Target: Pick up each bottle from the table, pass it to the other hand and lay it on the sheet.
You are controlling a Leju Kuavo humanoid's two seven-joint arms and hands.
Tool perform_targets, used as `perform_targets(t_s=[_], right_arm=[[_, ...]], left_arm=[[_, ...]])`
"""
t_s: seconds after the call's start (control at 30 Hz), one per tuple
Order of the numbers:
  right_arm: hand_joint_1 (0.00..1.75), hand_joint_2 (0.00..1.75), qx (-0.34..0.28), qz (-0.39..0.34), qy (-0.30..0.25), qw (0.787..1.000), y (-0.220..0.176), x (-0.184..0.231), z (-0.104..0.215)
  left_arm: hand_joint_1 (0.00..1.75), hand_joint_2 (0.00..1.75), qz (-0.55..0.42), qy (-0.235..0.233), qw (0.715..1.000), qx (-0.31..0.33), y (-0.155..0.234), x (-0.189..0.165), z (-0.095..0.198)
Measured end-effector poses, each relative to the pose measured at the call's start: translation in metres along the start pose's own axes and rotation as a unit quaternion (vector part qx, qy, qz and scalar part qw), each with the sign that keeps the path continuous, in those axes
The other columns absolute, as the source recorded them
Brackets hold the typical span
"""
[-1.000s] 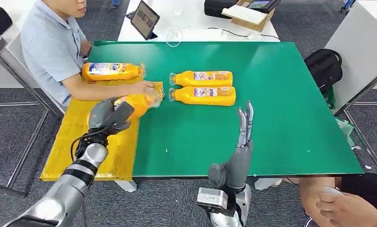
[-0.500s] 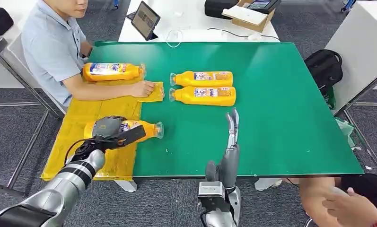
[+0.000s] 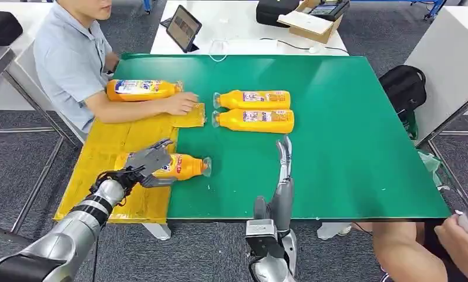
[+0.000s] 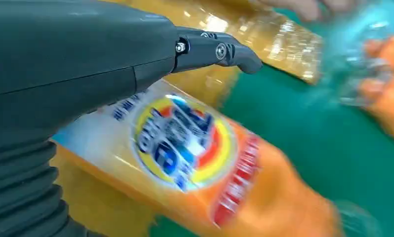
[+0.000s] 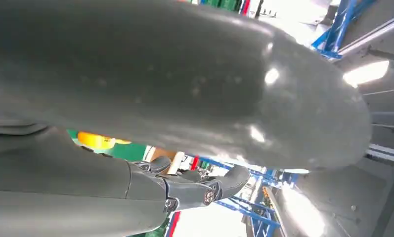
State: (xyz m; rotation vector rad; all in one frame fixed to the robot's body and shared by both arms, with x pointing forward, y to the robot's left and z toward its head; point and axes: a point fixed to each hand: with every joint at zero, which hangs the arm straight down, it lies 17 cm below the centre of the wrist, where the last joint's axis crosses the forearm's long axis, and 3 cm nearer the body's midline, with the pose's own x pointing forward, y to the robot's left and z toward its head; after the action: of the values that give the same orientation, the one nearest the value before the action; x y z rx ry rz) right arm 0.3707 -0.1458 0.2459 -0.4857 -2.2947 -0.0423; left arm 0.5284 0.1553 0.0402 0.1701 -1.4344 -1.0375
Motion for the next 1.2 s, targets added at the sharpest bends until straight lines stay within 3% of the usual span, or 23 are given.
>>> perform_targets(t_s=[0.03,0.07,0.23,0.33,0.43,0.47,0.63,0.8,0.97,1.2], right_arm=[[0.0,0.0,0.001,0.001,0.0,1.0,0.0,-0.001,0.001],[0.0,0.0,0.003,0.002,0.0,1.0,0.001,-0.001,0.001],[0.0,0.0,0.013,0.015,-0.013,1.0,0.003,0.003,0.002],[0.0,0.0,0.019,0.025,-0.027,0.999,0.005,0.008,0.001],[0.0,0.0,0.028,0.041,-0.044,0.998,0.006,0.015,0.001],[0.0,1.75,0.03,0.045,-0.049,0.997,0.007,0.016,0.001],[0.0,1.75,0.059,0.086,-0.061,0.993,0.012,0.005,0.007],[0.0,1.75,0.15,0.189,-0.03,0.97,0.021,-0.062,0.027],[0.0,1.75,0.218,0.271,0.034,0.937,0.012,-0.133,0.04],[0.0,1.75,0.269,0.319,0.068,0.906,0.008,-0.178,0.051]], left_arm=[[0.0,0.0,0.014,-0.01,1.0,0.008,0.0,0.004,0.001],[0.0,1.75,0.032,-0.027,0.999,0.032,0.005,0.012,0.001],[0.0,1.75,0.119,-0.105,0.966,0.204,0.046,0.062,0.016],[0.0,1.75,0.213,-0.15,0.921,0.29,0.08,0.092,0.035],[0.0,1.75,0.314,-0.185,0.87,0.333,0.104,0.107,0.054],[0.0,1.75,0.336,-0.193,0.857,0.338,0.107,0.109,0.059],[0.0,1.75,0.407,-0.235,0.799,0.375,0.126,0.117,0.094],[0.0,1.75,0.419,-0.257,0.762,0.422,0.137,0.115,0.139],[0.0,1.75,0.317,-0.184,0.768,0.525,0.152,0.093,0.174],[0.0,1.75,0.27,-0.174,0.768,0.554,0.153,0.094,0.192]])
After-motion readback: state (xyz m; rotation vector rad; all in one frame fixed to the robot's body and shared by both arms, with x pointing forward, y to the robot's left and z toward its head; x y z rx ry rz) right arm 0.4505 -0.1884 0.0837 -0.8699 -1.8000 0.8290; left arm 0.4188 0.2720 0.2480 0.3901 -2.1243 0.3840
